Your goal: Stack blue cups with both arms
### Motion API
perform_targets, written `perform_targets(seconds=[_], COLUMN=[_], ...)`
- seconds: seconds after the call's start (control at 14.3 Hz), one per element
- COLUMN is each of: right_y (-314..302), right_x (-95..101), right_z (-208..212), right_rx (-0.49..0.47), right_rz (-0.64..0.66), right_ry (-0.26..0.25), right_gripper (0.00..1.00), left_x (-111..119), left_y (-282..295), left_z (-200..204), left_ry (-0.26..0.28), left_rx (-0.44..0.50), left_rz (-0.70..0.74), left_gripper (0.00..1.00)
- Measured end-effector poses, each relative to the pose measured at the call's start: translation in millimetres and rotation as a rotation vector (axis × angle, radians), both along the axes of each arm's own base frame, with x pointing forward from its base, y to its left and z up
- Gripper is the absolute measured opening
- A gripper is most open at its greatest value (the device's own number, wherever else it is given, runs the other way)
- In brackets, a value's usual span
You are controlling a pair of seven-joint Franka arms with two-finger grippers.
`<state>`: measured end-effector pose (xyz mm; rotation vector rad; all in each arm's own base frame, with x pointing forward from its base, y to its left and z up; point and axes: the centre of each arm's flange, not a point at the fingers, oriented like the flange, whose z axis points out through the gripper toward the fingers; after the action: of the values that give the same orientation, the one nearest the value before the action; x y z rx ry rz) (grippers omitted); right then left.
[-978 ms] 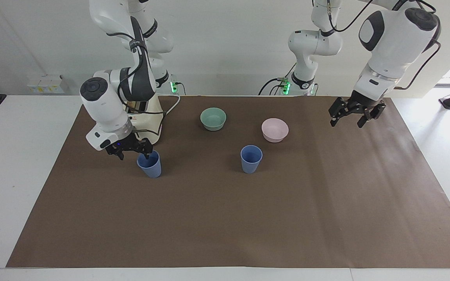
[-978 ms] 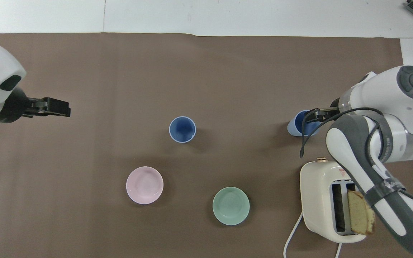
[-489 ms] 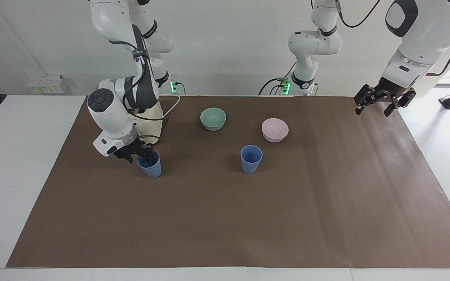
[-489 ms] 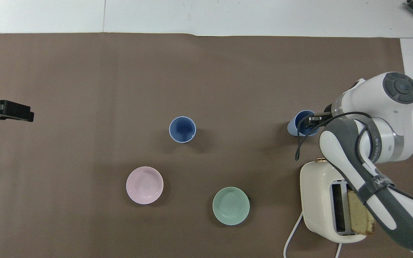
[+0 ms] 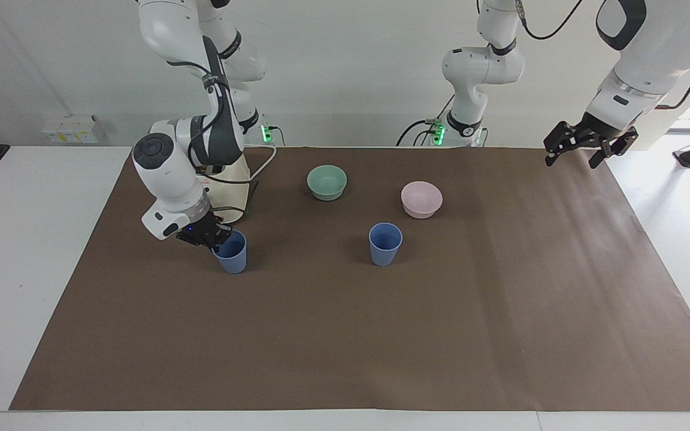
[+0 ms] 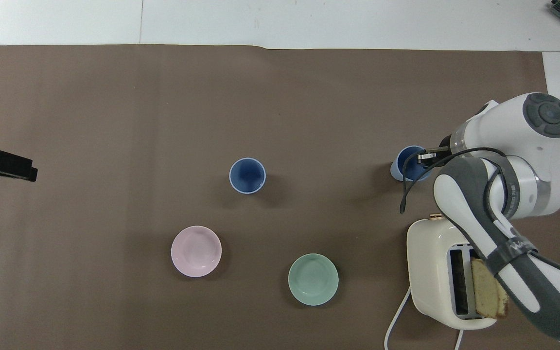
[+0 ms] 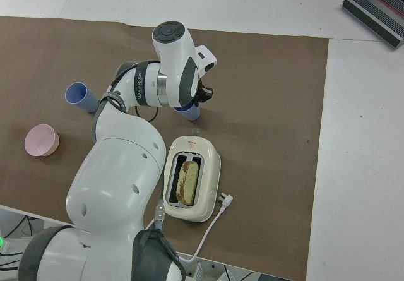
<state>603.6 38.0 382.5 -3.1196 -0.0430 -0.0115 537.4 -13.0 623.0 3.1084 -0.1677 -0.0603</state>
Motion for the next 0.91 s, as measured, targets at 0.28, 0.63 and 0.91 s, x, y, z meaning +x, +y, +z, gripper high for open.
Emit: perform_targets(seconds=[0.28, 0.63, 0.91], right_y=[44.8, 161.0, 246.6], right_x=[11.3, -1.0, -26.9], right_z=[47.7, 117.9, 131.4], right_rx=[0.017, 0.039, 0.063], right_rz=[-0.034, -0.129, -0.166], right_ry=[-0.026, -0.046, -0.052], right_gripper=[0.04, 0.04, 0.04], left_x=[-1.0, -1.0, -0.9], left_y=[0.1, 3.1, 6.2], left_z=[1.9, 1.9, 1.9], left_ry=[-0.004, -0.004, -0.004], left_rx=[0.0, 0.0, 0.0], left_rz=[0.0, 0.005, 0.01], left_gripper=[1.0, 1.0, 1.0])
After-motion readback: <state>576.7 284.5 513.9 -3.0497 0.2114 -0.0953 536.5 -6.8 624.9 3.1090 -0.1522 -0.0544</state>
